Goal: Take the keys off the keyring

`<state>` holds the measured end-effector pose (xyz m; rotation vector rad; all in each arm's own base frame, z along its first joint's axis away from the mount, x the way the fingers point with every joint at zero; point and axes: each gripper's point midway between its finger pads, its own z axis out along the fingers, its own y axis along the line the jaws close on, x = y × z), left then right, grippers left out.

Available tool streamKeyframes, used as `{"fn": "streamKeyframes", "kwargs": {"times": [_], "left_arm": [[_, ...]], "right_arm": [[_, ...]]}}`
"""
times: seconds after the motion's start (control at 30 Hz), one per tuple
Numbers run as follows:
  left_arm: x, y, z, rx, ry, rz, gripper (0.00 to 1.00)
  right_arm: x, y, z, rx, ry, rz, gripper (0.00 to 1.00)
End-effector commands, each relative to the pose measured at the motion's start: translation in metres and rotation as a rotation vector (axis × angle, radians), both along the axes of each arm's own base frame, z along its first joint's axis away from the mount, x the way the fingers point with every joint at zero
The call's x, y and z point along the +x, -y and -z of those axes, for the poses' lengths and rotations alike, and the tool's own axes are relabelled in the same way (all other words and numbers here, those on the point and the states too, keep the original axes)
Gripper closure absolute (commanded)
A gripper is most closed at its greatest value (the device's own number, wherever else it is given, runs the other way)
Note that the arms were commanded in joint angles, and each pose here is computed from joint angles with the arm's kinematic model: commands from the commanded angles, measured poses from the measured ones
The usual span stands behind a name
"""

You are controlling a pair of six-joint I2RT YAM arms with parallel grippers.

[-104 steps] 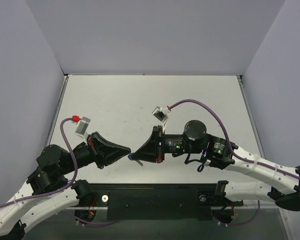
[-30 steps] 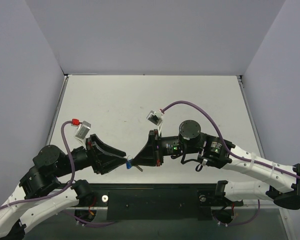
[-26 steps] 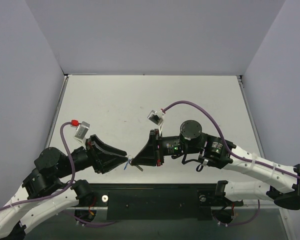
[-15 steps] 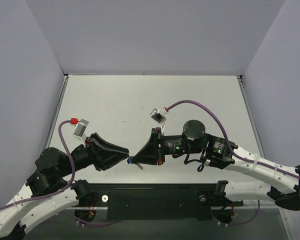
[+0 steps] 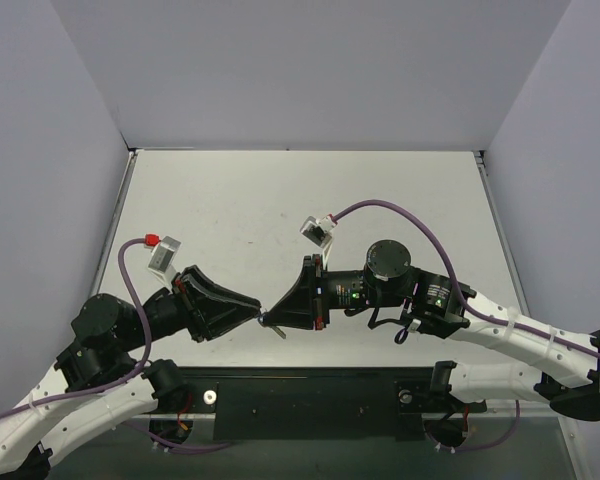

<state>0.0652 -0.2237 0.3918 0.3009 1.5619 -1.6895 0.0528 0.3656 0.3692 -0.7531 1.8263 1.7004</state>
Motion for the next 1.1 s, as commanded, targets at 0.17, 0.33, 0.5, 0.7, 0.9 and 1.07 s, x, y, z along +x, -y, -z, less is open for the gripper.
{"fn": "streamKeyframes", "kwargs": {"times": [0.17, 0.33, 0.5, 0.7, 0.9, 1.07], "left_arm": [[-0.005, 0.001, -0.007, -0.038, 0.014, 0.03, 0.61], [-0.007, 0.004, -0.007, -0.04, 0.014, 0.049, 0.81], [-0.009, 0.008, -0.008, -0.017, 0.022, 0.078, 1.0], [-0.02, 0.009, -0.009, 0.055, 0.073, 0.13, 1.0], [-0.032, 0.012, -0.008, 0.176, 0.117, 0.223, 1.0], [-0.034, 0.017, 0.004, 0.269, 0.115, 0.273, 1.0]], "right_arm": [[0.001, 0.006, -0.04, 0.123, 0.073, 0.014, 1.0], [0.001, 0.004, -0.04, 0.123, 0.07, 0.014, 1.0], [0.001, 0.004, -0.036, 0.111, 0.064, 0.01, 1.0], [0.001, 0.008, -0.031, 0.083, 0.068, 0.013, 1.0], [0.003, 0.013, -0.026, 0.043, 0.067, 0.021, 1.0], [0.007, 0.016, -0.023, 0.014, 0.056, 0.038, 1.0]]}}
